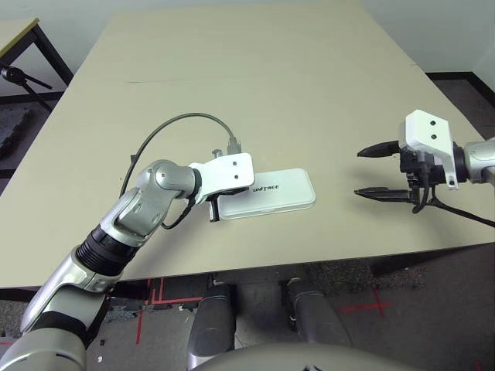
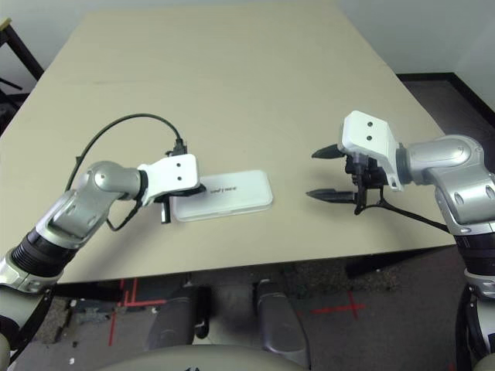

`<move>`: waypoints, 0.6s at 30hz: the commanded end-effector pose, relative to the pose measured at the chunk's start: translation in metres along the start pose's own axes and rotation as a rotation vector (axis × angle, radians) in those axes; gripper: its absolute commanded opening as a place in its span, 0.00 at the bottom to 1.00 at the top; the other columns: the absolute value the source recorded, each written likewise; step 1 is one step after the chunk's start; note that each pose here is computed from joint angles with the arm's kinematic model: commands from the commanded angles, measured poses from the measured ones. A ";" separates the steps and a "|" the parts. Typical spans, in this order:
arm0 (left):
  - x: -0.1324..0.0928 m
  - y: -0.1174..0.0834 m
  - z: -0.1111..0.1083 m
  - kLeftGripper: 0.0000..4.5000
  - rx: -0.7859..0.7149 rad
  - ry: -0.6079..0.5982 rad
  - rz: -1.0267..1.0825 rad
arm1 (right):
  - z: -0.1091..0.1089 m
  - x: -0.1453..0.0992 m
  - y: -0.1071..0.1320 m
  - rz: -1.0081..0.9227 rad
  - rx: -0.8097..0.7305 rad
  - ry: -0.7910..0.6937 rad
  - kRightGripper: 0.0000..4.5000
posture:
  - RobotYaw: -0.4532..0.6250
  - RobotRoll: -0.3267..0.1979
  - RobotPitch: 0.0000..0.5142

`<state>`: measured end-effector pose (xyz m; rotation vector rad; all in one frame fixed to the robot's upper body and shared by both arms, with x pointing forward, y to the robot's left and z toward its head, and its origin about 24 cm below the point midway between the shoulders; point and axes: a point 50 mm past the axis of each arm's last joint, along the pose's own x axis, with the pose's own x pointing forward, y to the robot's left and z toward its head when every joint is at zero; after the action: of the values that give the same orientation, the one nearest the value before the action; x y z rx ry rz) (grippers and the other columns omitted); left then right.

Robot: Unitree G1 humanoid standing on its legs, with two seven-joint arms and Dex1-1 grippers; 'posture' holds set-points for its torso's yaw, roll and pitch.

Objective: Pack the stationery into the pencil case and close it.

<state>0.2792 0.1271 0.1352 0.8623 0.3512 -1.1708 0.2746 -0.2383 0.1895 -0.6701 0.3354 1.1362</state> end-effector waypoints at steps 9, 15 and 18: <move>0.004 0.003 0.001 0.01 -0.137 -0.075 0.011 | -0.002 0.002 -0.001 -0.013 0.005 0.011 1.00 | 0.36 0.62 0.26; -0.028 0.025 0.014 0.37 -0.279 -0.243 0.171 | 0.006 0.003 -0.011 -0.129 0.032 -0.112 1.00 | 0.36 0.62 0.26; -0.054 0.048 0.011 0.63 -0.422 -0.357 0.371 | 0.007 -0.001 -0.029 -0.299 0.083 -0.213 1.00 | 0.37 0.62 0.27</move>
<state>0.2958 0.1473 0.1840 0.3941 0.1696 -0.9363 0.2944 -0.2311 0.1961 -0.5410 0.1529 0.9938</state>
